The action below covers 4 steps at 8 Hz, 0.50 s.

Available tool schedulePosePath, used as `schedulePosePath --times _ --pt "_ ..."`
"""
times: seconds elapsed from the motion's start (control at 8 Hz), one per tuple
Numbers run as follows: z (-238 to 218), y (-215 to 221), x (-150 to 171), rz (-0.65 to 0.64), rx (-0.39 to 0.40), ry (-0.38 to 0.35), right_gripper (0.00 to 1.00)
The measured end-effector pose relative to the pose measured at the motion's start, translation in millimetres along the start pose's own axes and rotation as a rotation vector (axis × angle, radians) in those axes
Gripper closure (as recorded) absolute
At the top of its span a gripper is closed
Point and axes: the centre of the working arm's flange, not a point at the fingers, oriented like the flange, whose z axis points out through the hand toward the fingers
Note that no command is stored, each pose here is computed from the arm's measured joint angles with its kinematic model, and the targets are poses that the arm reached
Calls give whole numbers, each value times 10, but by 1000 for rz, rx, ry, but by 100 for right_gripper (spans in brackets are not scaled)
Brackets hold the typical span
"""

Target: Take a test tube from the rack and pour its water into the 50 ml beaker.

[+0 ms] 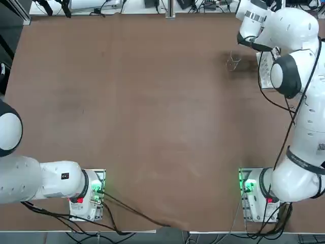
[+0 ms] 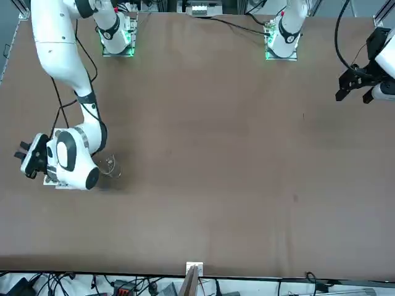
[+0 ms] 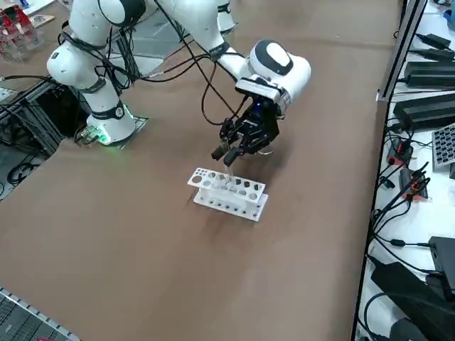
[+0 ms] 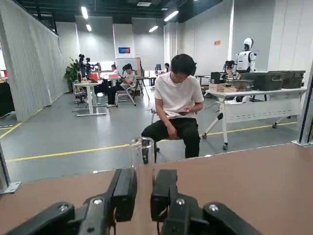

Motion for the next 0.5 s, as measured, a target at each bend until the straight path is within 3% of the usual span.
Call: schedulePosePath --times 0.5 --pt "9 8 -23 20 3 -2 78"
